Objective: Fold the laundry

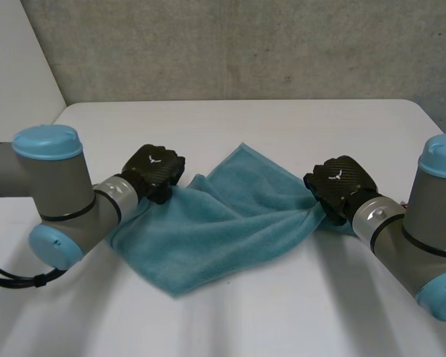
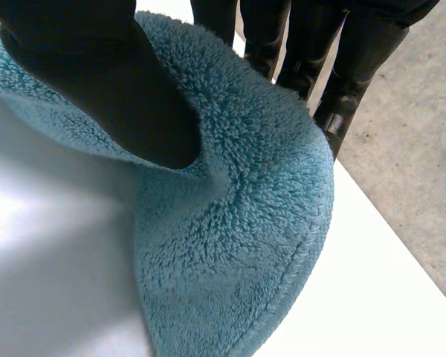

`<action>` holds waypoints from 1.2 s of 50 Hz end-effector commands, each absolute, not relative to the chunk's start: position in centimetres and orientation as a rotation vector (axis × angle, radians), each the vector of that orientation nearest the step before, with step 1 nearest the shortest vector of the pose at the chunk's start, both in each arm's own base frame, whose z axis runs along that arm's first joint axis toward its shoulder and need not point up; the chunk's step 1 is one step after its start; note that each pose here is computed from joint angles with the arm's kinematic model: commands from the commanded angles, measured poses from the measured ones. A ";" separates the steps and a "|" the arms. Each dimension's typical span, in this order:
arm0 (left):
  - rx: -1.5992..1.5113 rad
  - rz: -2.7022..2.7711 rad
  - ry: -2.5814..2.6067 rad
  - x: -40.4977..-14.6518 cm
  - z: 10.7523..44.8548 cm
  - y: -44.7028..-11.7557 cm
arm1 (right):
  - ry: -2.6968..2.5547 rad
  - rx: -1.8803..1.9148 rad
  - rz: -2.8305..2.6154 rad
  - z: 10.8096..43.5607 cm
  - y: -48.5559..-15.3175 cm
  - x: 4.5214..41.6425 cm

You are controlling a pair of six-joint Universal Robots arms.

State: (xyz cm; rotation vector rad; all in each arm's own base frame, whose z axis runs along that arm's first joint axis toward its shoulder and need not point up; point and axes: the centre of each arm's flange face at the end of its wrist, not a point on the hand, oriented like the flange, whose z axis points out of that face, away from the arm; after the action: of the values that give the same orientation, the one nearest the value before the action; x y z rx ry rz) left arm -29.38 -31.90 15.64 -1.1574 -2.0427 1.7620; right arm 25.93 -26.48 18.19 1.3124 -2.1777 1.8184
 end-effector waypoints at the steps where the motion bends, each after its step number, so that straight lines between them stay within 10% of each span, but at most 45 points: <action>1: -1.170 1.717 -2.151 -28.1 15.3 -30.5 | -2.136 1.548 1.550 18.0 -25.0 25.4; 12: -1.283 1.955 -2.087 -28.2 17.7 -33.6 | -1.835 1.404 1.792 22.5 -32.6 28.4; 23: -0.523 2.884 -1.075 -28.8 38.8 -36.9 | -1.113 0.570 2.582 39.4 -36.9 30.4; 27: -0.416 2.901 -1.018 -28.2 40.3 -35.9 | -1.012 0.510 2.662 41.6 -34.7 30.4; 45: -0.710 2.371 -1.846 -25.8 21.0 -28.6 | -1.928 1.245 1.912 19.5 -27.4 27.5; 60: -0.906 1.762 -2.424 -23.2 14.4 -20.9 | -2.025 1.347 1.837 16.6 -25.3 26.8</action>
State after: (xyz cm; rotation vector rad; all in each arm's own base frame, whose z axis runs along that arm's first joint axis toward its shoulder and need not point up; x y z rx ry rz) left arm -24.34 -23.00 14.57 -0.8731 -2.2539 1.9266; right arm 27.03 -25.26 16.41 1.3584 -2.0314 1.8281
